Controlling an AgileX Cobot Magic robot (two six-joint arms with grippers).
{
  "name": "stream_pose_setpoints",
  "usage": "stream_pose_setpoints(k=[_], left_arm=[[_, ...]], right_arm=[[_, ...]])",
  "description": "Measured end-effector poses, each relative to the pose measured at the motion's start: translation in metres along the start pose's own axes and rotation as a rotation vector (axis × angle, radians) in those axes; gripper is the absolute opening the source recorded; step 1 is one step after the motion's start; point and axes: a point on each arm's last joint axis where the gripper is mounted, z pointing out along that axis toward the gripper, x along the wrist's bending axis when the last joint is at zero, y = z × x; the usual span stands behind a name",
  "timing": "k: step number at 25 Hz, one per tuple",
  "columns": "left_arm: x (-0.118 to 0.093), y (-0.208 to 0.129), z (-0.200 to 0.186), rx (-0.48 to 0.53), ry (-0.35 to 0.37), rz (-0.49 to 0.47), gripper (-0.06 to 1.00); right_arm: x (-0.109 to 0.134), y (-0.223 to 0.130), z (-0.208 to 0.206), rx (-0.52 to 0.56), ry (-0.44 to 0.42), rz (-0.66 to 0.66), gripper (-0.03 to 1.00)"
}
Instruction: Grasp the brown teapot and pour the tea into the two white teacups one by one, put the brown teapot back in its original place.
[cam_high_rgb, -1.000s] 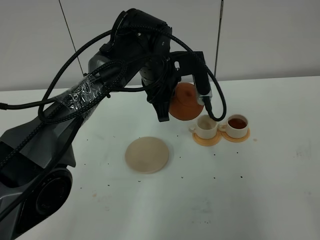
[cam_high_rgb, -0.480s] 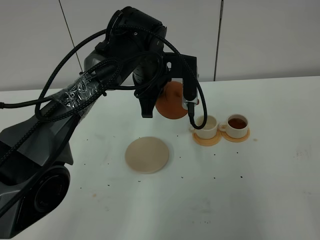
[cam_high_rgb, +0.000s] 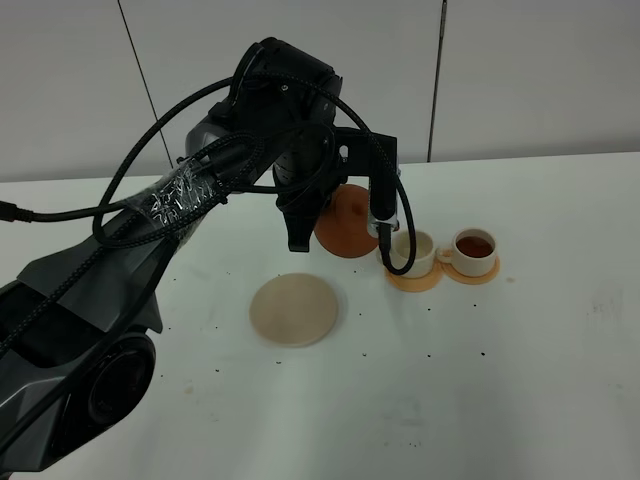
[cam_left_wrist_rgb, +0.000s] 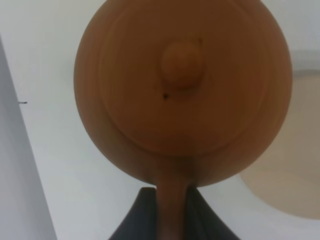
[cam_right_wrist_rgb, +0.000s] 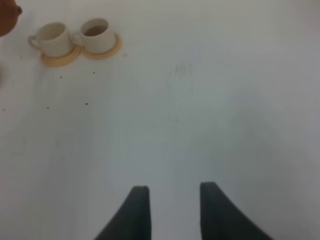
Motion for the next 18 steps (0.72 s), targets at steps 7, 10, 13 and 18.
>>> stream_pose_setpoints(k=[7, 10, 13, 18], left_arm=[[0.000, 0.000, 0.000, -0.001, -0.003, 0.000, 0.17], [-0.001, 0.001, 0.002, 0.001, -0.005, 0.000, 0.17], [-0.002, 0.001, 0.007, 0.007, -0.013, -0.002, 0.17], [-0.004, 0.003, 0.015, 0.015, -0.025, 0.000, 0.17]], right_arm=[[0.000, 0.000, 0.000, 0.000, 0.000, 0.000, 0.24], [0.000, 0.000, 0.000, 0.000, 0.000, 0.000, 0.24], [0.000, 0.000, 0.000, 0.000, 0.000, 0.000, 0.24], [0.000, 0.000, 0.000, 0.000, 0.000, -0.001, 0.24]])
